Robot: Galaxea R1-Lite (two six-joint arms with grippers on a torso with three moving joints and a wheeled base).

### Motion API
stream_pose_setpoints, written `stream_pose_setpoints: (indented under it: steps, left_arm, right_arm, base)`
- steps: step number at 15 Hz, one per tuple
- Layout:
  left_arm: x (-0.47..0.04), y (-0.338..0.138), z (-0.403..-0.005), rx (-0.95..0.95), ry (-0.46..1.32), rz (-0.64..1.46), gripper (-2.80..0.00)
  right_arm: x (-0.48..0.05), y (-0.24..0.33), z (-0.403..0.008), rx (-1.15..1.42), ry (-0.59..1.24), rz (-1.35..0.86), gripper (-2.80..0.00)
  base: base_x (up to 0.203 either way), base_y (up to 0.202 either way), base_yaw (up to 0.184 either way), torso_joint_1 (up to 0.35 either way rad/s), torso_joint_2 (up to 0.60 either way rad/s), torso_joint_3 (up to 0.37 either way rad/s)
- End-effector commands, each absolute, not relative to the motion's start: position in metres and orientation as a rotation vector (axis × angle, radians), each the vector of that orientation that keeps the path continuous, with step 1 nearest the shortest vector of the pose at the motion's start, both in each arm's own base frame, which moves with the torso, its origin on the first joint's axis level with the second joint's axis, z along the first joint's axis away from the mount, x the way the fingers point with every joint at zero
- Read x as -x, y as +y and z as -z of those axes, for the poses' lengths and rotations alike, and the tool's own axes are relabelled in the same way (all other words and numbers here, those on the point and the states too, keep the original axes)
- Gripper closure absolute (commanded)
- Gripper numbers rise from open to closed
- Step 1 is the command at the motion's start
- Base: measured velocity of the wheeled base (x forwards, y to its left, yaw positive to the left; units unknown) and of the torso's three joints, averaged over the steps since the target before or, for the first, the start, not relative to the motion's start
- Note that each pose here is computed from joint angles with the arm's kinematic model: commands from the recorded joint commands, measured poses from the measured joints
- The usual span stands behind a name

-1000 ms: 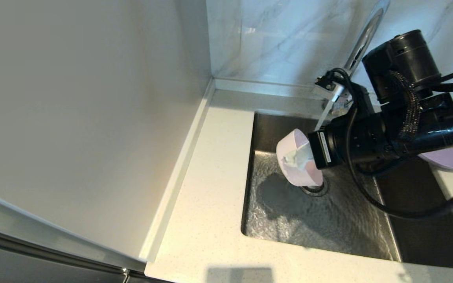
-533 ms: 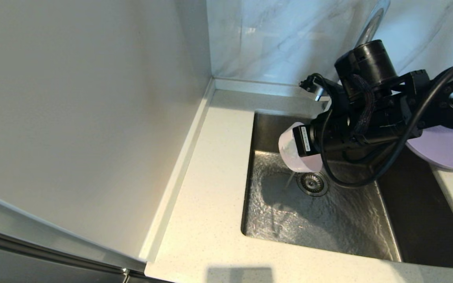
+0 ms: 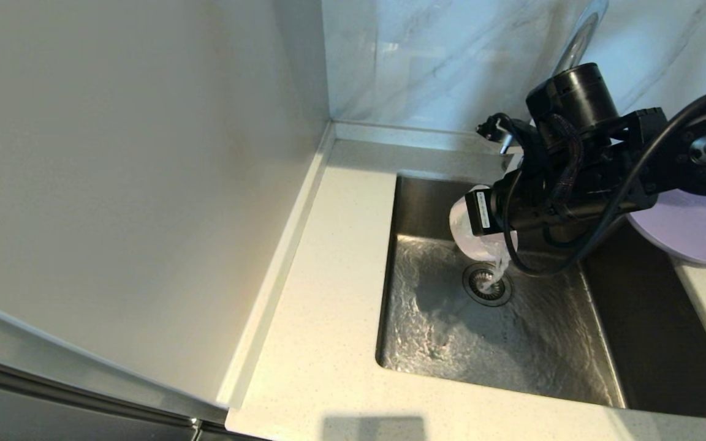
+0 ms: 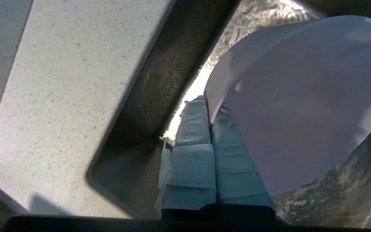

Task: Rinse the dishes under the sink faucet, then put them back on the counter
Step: Rinse the bowl

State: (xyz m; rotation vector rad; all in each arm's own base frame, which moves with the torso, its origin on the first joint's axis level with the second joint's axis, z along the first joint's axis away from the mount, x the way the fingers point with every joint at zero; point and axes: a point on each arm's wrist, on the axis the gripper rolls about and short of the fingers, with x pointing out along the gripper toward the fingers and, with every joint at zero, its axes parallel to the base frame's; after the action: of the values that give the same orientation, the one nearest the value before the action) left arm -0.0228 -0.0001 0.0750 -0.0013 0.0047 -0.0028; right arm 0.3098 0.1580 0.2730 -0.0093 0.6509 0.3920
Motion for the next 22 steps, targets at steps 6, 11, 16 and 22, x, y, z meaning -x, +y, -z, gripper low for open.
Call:
stream_pose_setpoints:
  steps: [6, 11, 16, 22]
  left_arm:
    - [0.023, 0.000, -0.075, 0.002, 0.005, 0.003, 0.00]
    - [0.023, 0.000, -0.075, 0.002, 0.005, 0.003, 0.00]
    - [0.023, 0.000, -0.075, 0.002, 0.005, 0.003, 0.00]
    - [0.023, 0.000, -0.075, 0.002, 0.005, 0.003, 0.00]
  right_arm:
    - [-0.296, 0.134, -0.282, -0.007, 0.641, -0.328, 0.00]
    - [-0.286, 0.098, -0.293, -0.045, 0.612, -0.243, 0.00]
    - [-0.264, 0.071, -0.314, -0.360, 0.598, -0.289, 0.00]
    - [-0.243, -0.027, -0.355, -1.012, 0.530, -0.563, 0.00]
  base:
    - [0.000, 0.000, 0.000, 0.000, 0.00, 0.000]
    - [0.000, 0.000, 0.000, 0.000, 0.00, 0.000]
    - [0.000, 0.000, 0.000, 0.000, 0.00, 0.000]
    - [0.000, 0.000, 0.000, 0.000, 0.00, 0.000]
